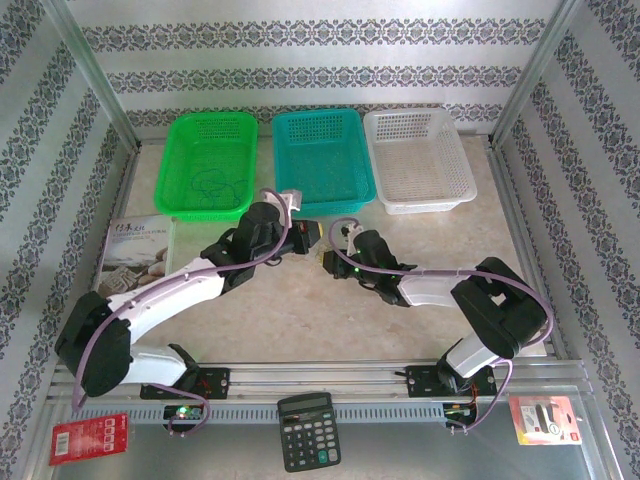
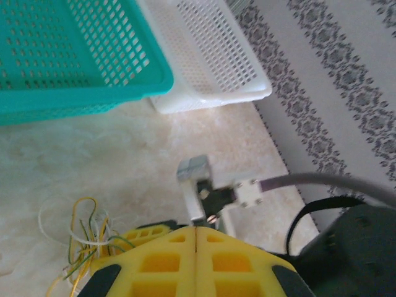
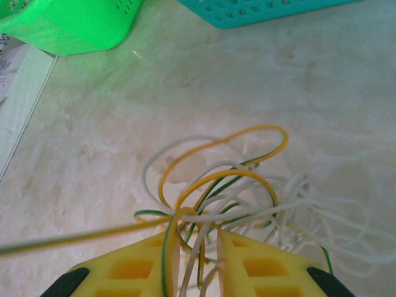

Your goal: Untangle the cables

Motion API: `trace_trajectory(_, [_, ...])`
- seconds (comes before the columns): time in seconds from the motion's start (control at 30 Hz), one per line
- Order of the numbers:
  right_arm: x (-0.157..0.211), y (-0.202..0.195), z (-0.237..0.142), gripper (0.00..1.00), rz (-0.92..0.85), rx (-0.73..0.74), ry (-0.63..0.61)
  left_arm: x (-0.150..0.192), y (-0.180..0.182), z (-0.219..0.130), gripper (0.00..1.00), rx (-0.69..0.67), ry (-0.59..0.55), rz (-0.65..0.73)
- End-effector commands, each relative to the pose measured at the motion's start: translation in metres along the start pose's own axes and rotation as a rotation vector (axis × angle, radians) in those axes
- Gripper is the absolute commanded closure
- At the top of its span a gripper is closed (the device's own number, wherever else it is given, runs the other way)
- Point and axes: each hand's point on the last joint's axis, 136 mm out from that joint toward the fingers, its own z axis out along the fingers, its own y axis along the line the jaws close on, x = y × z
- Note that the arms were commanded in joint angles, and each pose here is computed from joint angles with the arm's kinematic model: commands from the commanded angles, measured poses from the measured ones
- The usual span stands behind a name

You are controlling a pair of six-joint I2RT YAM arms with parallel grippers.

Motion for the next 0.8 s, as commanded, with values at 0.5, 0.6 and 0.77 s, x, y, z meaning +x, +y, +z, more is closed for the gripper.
trace_trajectory(0.5, [0.034, -0.020, -0.013, 0.78, 0.049, 0.032, 0.008, -0.135, -0.089, -0.100, 1.00, 0.081, -0.351, 0.159])
trace_trajectory(0.6, [0.036, -0.020, -0.015, 0.78, 0.052, 0.030, 0.011, -0.142, -0.093, -0.109, 1.00, 0.076, -0.378, 0.176])
trace_trajectory(0.77, [0.033, -0.012, -0.019, 0.69, 0.051, 0.003, 0.014, -0.139, -0.089, -0.109, 1.00, 0.058, -0.364, 0.187])
